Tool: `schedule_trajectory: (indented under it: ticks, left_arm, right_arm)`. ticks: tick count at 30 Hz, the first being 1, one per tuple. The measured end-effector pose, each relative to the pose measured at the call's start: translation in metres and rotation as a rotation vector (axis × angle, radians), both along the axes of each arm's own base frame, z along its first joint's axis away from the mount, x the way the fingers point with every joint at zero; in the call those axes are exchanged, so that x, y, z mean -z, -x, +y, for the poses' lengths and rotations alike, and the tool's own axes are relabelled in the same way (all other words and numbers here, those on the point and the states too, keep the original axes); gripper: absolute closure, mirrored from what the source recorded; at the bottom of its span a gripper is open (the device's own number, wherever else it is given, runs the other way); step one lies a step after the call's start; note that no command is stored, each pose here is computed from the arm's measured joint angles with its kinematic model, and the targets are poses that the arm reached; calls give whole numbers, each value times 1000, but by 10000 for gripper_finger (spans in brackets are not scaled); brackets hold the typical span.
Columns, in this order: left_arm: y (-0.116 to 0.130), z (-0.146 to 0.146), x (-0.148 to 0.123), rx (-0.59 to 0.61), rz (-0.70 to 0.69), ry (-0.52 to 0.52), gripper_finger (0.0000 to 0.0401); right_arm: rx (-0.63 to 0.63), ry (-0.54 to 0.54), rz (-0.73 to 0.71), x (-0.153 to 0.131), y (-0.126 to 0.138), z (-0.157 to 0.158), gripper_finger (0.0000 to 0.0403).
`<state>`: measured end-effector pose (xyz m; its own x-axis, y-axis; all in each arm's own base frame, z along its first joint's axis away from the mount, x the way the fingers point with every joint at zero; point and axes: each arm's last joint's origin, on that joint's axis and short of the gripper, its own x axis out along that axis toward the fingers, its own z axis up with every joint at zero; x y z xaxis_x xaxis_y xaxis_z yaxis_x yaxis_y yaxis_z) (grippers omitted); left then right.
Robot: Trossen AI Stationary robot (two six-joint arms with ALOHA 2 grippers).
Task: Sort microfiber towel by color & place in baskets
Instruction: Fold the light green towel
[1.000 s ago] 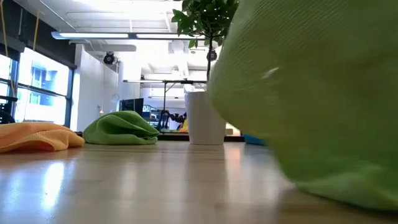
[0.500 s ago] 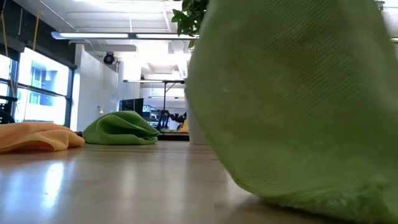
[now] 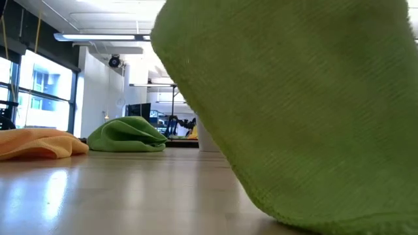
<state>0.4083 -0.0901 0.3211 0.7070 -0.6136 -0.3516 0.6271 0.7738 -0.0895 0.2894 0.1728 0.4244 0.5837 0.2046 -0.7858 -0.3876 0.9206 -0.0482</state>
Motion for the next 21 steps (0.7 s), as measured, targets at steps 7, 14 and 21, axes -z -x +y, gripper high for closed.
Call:
schedule_trajectory:
  ticks: [7, 14, 21]
  left_arm:
    - [2, 1, 9, -1, 87, -17, 270]
    - [0, 0, 37, -2, 255, -49, 270]
    - [-9, -2, 65, -4, 351, -65, 270]
  right_arm:
    - [55, -26, 33, 1, 2, -1, 402]
    - [76, -28, 55, 3, 3, -2, 402]
    - [76, -21, 65, 3, 4, -2, 402]
